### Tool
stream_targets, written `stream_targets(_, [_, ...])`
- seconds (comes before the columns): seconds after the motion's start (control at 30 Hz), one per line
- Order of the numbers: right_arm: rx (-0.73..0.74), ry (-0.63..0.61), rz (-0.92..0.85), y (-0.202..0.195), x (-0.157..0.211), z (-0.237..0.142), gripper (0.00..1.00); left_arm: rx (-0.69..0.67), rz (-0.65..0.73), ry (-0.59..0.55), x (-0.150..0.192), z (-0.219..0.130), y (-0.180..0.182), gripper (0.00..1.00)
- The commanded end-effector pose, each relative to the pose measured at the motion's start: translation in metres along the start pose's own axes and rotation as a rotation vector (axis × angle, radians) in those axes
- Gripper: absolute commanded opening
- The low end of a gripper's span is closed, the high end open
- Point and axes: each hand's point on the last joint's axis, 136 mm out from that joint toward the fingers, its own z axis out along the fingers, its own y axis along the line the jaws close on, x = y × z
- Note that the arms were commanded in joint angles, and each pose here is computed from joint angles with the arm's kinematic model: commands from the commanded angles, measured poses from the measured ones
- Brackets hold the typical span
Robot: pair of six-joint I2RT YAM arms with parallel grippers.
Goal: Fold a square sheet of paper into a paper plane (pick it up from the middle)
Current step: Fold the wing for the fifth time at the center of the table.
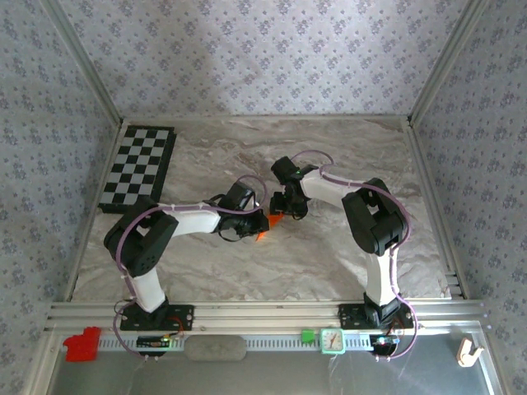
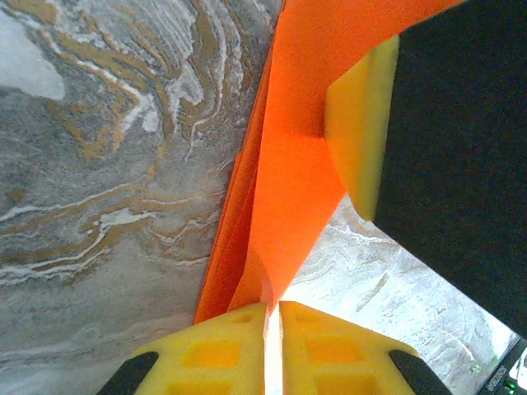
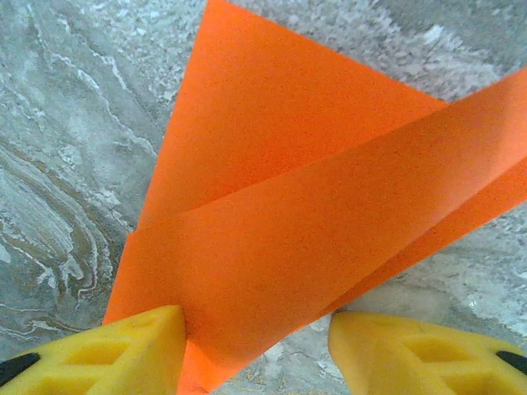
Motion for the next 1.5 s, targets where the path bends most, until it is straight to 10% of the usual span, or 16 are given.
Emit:
stream_targets(0.0, [0.189, 0.187, 0.033, -0.053, 0.052, 0.054, 0.56, -0.032, 0.003, -0.007, -0.004, 0.001, 0.007, 0.12])
stream_targets(1.47, [0.163, 0.154, 0.029, -0.044, 0.043, 0.044, 0.54, -0.136, -0.070, 0.031, 0.005, 0.005, 0.037, 0.08])
